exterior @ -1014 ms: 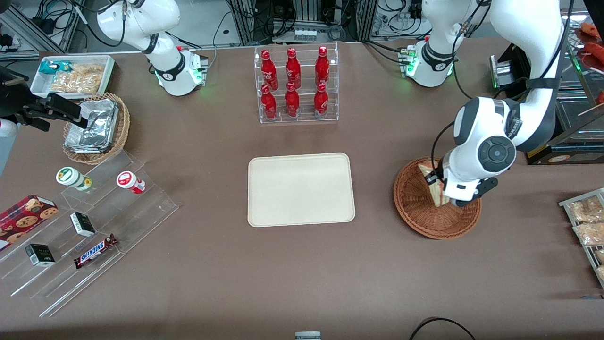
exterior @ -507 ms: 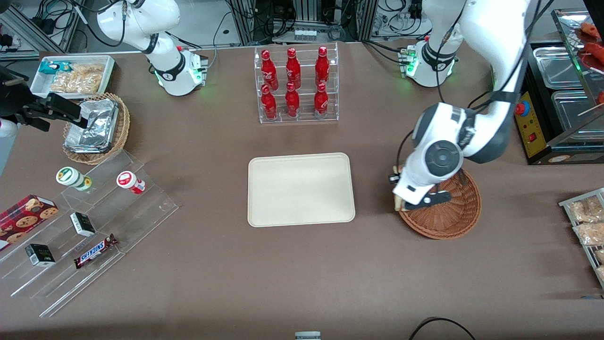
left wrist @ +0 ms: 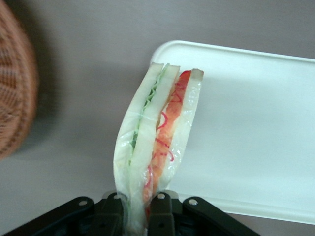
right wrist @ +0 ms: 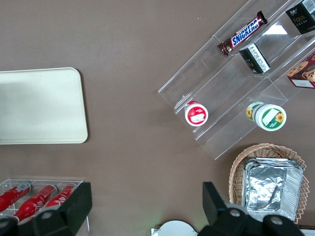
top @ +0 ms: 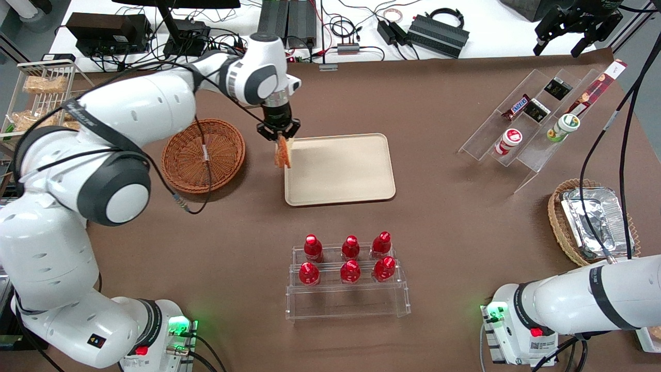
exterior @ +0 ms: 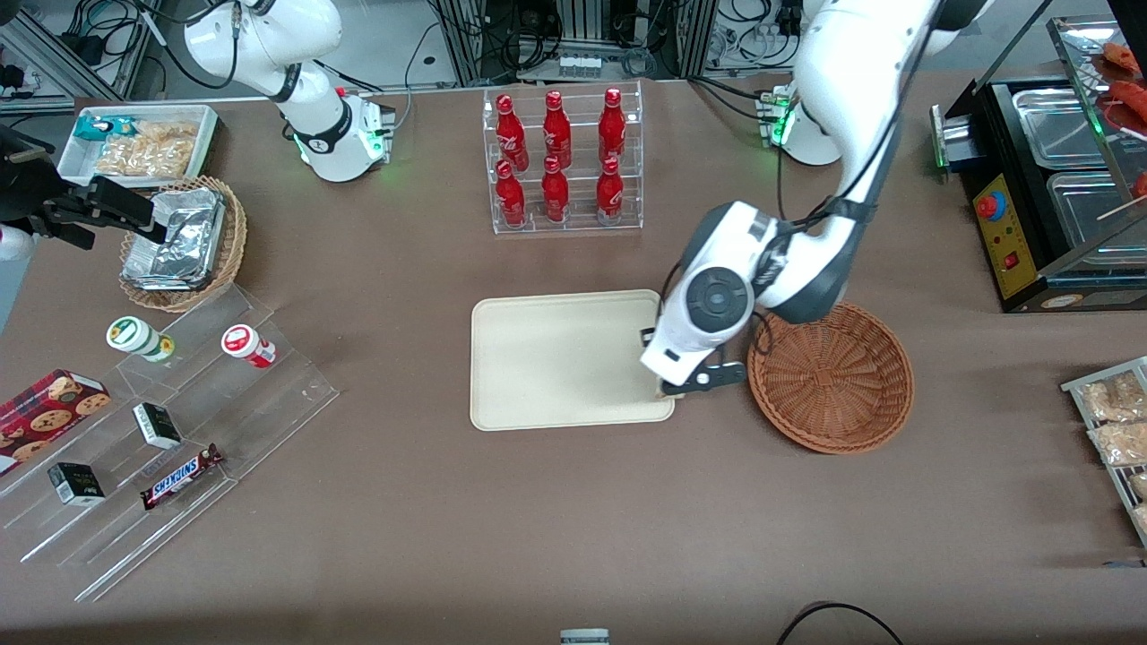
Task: Place sandwich from basket to tray
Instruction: 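Lift the sandwich with the left gripper and carry it over the tray, then lower the sandwich onto the tray and open the left gripper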
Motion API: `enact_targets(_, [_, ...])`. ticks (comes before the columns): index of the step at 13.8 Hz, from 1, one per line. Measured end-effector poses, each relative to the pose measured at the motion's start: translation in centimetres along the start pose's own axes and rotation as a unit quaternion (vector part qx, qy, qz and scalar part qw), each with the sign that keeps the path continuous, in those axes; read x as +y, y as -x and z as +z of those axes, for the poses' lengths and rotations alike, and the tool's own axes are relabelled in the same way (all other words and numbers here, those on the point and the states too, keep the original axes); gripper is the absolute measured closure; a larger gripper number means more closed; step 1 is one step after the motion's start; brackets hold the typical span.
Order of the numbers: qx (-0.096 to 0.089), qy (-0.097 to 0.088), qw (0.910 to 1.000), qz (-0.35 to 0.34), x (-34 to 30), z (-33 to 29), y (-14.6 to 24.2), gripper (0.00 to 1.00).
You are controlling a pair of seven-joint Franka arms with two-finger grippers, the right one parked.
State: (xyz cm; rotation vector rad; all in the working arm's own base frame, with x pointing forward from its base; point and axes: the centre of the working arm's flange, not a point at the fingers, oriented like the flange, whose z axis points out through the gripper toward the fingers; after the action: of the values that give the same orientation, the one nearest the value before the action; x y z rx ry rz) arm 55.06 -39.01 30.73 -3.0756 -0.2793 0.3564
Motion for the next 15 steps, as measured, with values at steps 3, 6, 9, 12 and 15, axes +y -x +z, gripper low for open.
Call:
enact_targets(3, [0.007,0.003,0.9997,-0.022,5.2,1.1,2.0,0.85])
enact_targets(6, [0.014,0.004,0.999,-0.042,9.4,2.6,3.9,0.85])
enact_targets(9, [0.035,-0.006,0.9976,-0.059,12.0,4.1,4.7,0.85])
enact_targets(12, [0.045,0.006,0.9969,-0.064,13.5,4.8,5.2,0.85])
enact_targets(15, [0.045,0.004,0.997,-0.062,14.6,6.2,6.3,0.85])
